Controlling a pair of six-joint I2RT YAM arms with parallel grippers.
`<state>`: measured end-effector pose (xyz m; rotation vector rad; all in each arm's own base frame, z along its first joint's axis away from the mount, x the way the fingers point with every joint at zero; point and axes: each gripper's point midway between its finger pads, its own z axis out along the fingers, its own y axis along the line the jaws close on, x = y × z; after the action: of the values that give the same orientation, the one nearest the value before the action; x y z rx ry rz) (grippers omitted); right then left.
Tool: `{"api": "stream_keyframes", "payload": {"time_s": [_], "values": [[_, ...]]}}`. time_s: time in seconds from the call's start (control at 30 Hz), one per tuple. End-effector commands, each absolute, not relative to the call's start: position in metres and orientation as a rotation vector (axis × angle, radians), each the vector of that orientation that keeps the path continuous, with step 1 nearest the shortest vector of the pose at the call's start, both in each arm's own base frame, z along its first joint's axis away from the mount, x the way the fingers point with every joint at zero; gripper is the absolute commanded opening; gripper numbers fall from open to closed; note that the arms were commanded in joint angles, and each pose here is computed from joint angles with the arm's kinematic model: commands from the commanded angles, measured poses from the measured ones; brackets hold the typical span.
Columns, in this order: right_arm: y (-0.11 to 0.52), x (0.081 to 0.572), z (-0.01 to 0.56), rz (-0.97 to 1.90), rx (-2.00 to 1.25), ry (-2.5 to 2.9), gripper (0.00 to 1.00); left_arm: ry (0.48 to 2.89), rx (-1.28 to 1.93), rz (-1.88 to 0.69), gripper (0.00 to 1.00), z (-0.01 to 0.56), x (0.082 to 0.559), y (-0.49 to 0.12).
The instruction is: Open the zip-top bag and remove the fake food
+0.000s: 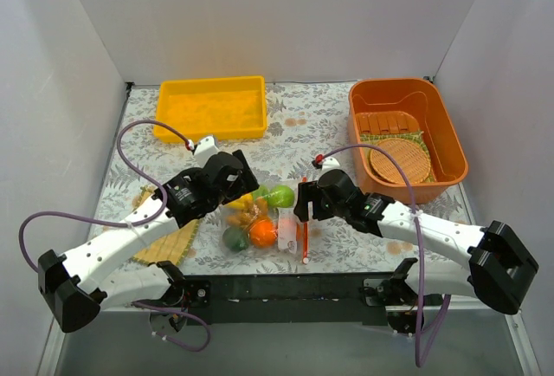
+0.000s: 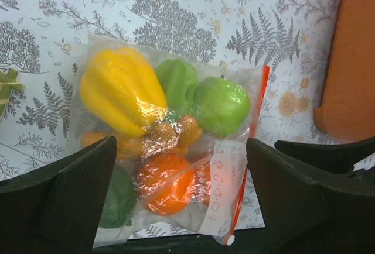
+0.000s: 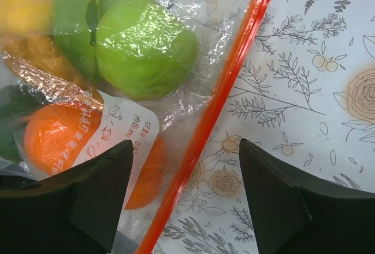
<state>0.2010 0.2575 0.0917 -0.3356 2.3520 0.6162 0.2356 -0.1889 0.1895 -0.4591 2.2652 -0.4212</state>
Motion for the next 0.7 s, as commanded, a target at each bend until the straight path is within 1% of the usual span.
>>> {"api": "stream_keyframes", "payload": {"time_s": [0.0, 0.07, 0.13, 0.17, 0.2, 0.27, 0.3, 0.37, 0.4, 0.43, 0.5, 0.53, 0.67], "values": [[0.267, 0.196, 0.105, 0.748, -0.246, 2.293, 0.79, 2.323, -0.383, -0.515, 0.91, 0.183, 0.221, -0.201], [0.258, 0.182, 0.090, 0.769, -0.222, 2.315, 0.78, 2.354, -0.306, -0.574, 0.90, 0.180, 0.209, -0.217], [0.260, 0.172, 0.096, 0.875, -0.177, 2.293, 0.77, 2.396, -0.257, -0.575, 0.89, 0.170, 0.196, -0.233], [0.260, 0.167, 0.094, 0.901, -0.170, 2.296, 0.73, 2.404, -0.247, -0.568, 0.89, 0.166, 0.193, -0.237], [0.257, 0.158, 0.088, 0.927, -0.148, 2.311, 0.72, 2.421, -0.230, -0.546, 0.89, 0.159, 0.189, -0.242], [0.255, 0.148, 0.082, 0.934, -0.143, 2.327, 0.72, 2.431, -0.209, -0.558, 0.86, 0.156, 0.178, -0.254], [0.252, 0.144, 0.079, 0.943, -0.132, 2.328, 0.71, 2.442, -0.197, -0.547, 0.83, 0.152, 0.174, -0.259], [0.251, 0.138, 0.078, 0.980, -0.100, 2.322, 0.71, 2.445, -0.188, -0.556, 0.81, 0.148, 0.167, -0.269], [0.251, 0.137, 0.083, 1.016, -0.088, 2.301, 0.70, 2.451, -0.188, -0.542, 0.79, 0.142, 0.165, -0.270], [0.249, 0.130, 0.074, 1.037, -0.069, 2.325, 0.70, 2.468, -0.185, -0.515, 0.75, 0.133, 0.162, -0.271], [0.253, 0.126, 0.077, 1.102, -0.058, 2.308, 0.67, 2.480, -0.221, -0.470, 0.72, 0.118, 0.161, -0.266], [0.255, 0.119, 0.074, 1.123, -0.064, 2.321, 0.66, 2.481, -0.235, -0.449, 0.68, 0.113, 0.162, -0.263], [0.260, 0.106, 0.071, 1.181, -0.031, 2.328, 0.65, 2.482, -0.276, -0.362, 0.63, 0.092, 0.163, -0.249]]}}
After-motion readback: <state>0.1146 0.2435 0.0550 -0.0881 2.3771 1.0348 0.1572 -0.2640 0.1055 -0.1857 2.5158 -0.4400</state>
